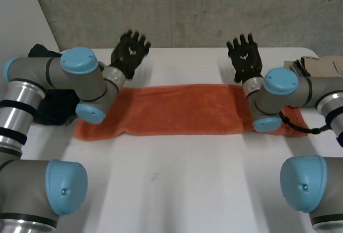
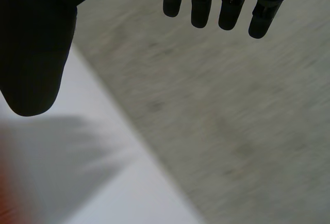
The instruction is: Fold the laundry.
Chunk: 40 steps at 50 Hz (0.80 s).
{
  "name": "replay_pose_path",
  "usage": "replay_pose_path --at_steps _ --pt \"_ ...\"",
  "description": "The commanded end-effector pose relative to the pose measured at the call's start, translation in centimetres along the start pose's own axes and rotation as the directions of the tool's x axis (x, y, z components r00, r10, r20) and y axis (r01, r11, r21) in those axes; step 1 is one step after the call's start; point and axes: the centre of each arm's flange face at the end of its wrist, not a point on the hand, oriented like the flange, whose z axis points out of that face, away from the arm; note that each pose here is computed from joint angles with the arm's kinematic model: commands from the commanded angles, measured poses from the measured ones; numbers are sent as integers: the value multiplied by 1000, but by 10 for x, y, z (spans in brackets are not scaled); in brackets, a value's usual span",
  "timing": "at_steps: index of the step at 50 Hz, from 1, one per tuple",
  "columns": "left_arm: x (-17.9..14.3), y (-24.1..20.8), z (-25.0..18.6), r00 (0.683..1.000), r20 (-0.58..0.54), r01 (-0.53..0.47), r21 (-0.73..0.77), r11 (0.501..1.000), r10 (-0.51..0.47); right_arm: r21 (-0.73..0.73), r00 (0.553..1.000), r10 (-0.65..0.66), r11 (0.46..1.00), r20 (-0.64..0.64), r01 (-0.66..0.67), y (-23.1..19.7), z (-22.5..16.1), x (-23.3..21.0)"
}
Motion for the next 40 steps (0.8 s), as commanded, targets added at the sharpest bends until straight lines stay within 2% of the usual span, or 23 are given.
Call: replay_pose_path --at_steps 1,5,11,14,19,21,24,27,31,36,40 --pt "-30 -38 6 973 108 196 94 976 -206 93 992 -33 995 -119 44 -11 8 3" --pt "-38 -33 3 957 79 276 32 961 -278 39 996 31 999 -88 -27 -17 2 17" --pt "-59 -30 -7 958 74 279 -37 960 -276 -81 995 93 992 -25 -95 -40 -15 36" --pt "-70 -38 -18 954 64 297 -79 952 -292 -187 991 129 975 38 -120 -57 -34 50" --pt "-74 -51 -44 936 20 349 -163 923 -351 -376 972 213 913 99 -161 -75 -69 72" --pt "-75 -57 -57 919 2 387 -188 902 -394 -475 962 254 862 100 -179 -77 -88 82" --pt "-71 -64 -74 888 -31 442 -214 871 -458 -602 949 300 778 102 -181 -70 -115 89" --pt "-66 -69 -86 861 -60 481 -225 847 -505 -671 946 309 723 99 -166 -59 -136 91" --pt "-60 -67 -100 836 -76 512 -251 821 -544 -667 954 290 726 77 -167 -41 -147 93" --pt "-56 -69 -110 832 -88 513 -255 820 -548 -659 970 234 739 60 -138 -18 -153 92" --pt "-56 -72 -114 833 -90 512 -246 823 -546 -681 983 183 722 18 -121 3 -157 96"
